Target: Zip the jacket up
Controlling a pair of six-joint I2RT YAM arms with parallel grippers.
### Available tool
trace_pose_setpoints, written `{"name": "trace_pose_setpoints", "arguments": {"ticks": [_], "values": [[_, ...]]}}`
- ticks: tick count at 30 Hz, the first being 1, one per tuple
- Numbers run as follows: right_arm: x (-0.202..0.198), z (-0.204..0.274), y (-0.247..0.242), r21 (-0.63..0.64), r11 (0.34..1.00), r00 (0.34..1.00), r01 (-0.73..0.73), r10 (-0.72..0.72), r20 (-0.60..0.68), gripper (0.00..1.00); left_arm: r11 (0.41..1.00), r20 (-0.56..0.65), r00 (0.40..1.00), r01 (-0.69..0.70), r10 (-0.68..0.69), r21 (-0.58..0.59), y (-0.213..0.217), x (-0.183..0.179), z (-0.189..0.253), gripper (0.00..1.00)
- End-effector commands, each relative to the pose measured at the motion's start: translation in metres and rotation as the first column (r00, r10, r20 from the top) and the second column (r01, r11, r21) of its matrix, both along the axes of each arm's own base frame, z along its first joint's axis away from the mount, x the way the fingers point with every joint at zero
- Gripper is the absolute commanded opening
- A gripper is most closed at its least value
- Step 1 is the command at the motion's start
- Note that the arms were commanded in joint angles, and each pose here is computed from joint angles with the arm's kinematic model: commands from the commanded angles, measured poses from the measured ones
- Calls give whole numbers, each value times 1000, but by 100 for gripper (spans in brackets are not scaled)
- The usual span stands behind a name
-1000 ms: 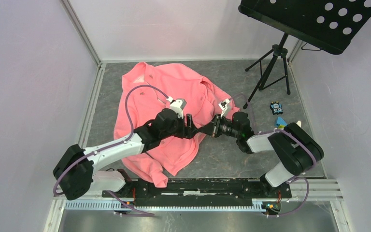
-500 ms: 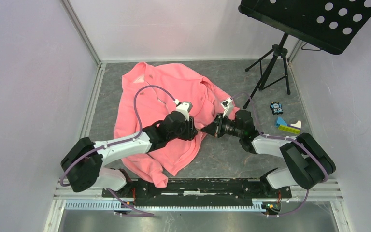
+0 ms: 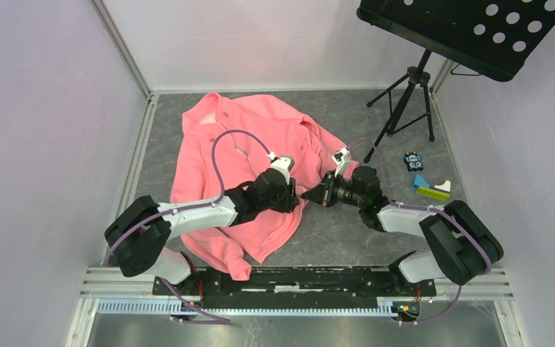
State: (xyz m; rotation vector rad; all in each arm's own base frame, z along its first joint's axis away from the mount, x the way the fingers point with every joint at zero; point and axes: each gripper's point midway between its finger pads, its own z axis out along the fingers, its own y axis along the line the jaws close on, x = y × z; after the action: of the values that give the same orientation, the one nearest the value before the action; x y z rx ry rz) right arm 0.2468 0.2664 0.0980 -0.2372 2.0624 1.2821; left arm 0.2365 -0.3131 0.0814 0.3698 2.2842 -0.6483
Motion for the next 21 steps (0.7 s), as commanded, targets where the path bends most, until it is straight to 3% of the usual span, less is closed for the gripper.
{"name": "trace_pose_setpoints", "arguments": {"ticks": [1,8,16,18,21], "values": [[2,18,1,45,999,998,-5,2,64,0,1000,77,997,16,-14,-25,-16,14,20,44],[0,19,1,47,999,998,-13,10,66,0,997,143,988,53,-60,50,-15,23,18,44],[-1,20,1,45,999,998,-17,14,67,0,987,202,977,37,-68,154,-5,35,16,9],[-2,16,-1,28,1000,998,-13,11,64,0,983,219,973,32,-71,179,-3,36,16,3],[-3,11,-5,-2,1000,998,-1,2,55,0,973,238,970,2,-59,231,3,38,13,2]]}}
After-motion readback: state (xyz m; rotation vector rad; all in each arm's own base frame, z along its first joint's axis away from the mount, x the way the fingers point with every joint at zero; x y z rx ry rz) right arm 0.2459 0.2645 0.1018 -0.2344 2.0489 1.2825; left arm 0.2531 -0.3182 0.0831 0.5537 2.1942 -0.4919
